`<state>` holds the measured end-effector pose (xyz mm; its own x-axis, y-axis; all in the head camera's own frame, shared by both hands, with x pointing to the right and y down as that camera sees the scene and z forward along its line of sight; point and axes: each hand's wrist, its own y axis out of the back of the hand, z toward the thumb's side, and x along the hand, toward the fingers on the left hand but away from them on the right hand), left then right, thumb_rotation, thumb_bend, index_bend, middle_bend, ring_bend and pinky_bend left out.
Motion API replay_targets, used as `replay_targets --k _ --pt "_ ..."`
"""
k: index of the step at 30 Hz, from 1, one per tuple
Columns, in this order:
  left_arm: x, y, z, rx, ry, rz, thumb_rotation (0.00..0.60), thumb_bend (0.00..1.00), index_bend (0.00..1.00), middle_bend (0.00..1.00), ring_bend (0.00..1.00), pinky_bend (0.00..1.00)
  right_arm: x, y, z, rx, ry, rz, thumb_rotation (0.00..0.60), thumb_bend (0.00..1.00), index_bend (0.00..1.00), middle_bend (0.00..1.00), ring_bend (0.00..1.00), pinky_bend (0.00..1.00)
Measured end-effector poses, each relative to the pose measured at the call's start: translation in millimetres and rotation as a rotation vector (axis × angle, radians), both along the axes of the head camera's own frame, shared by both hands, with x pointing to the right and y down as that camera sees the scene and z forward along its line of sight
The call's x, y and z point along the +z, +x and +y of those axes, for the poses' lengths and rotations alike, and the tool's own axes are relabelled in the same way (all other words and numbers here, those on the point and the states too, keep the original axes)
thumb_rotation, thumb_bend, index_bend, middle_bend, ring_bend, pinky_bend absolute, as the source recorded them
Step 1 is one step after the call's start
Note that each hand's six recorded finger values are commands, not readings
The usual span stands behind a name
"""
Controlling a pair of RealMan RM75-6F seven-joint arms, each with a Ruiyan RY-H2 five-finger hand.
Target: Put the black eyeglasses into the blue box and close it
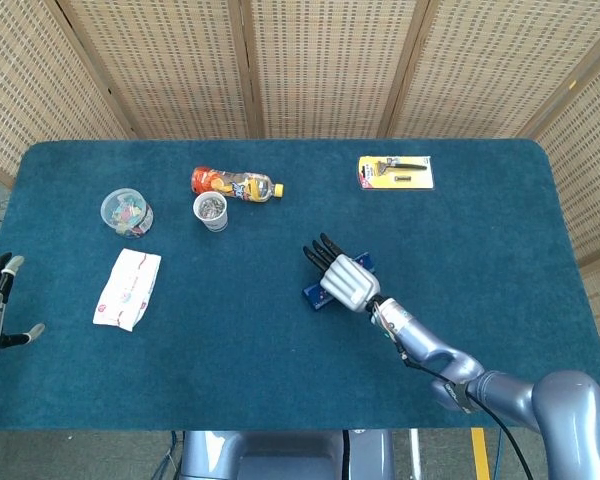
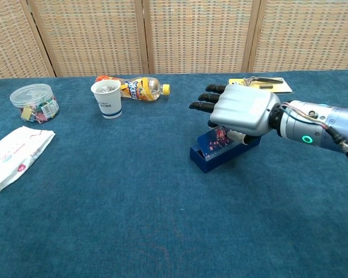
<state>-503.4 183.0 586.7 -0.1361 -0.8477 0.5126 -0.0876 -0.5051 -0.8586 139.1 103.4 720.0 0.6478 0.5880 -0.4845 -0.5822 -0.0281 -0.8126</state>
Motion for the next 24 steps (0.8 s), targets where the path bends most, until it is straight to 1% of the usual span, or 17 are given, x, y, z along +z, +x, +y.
replay_targets --k 2,3,5,10,15,18,24 --pt "-0.4 -0.2 -0.1 -0.001 0.002 0.001 0.600 0.00 0.00 0.00 0.00 0.00 -0.2 0.5 -1.0 0.014 -0.001 -0.004 0.600 0.16 0.12 0.00 0.00 0.05" --pt "-0.3 0.0 -0.3 0.000 0.001 0.001 0.600 0.00 0.00 0.00 0.00 0.00 -1.0 0.3 -1.3 0.019 0.001 -0.009 0.600 0.16 0.09 0.00 0.00 0.05" --pt "0.2 0.2 0.2 0.001 -0.001 0.000 0.600 0.00 0.00 0.00 0.00 0.00 -4.1 -0.3 -2.2 0.029 0.011 -0.025 0.600 0.16 0.06 0.00 0.00 0.05" --pt "1.1 1.0 0.5 0.004 -0.003 -0.003 0.600 0.00 0.00 0.00 0.00 0.00 -8.2 -1.5 -3.8 0.059 0.006 -0.051 0.600 0.16 0.04 0.00 0.00 0.05" --pt "1.5 0.4 0.7 0.001 -0.005 -0.004 0.600 0.00 0.00 0.00 0.00 0.00 -14.0 1.0 -8.2 0.070 -0.005 -0.058 0.600 0.16 0.03 0.00 0.00 0.05" --pt "1.8 0.2 0.5 0.000 -0.006 -0.005 0.600 0.00 0.00 0.00 0.00 0.00 -16.3 7.3 -11.7 0.083 -0.035 -0.038 0.600 0.14 0.00 0.00 0.00 0.02" --pt "2.9 0.9 0.4 0.003 -0.009 -0.008 0.600 0.00 0.00 0.00 0.00 0.00 -19.0 24.2 -15.6 0.119 -0.138 0.048 0.600 0.08 0.00 0.00 0.00 0.00"
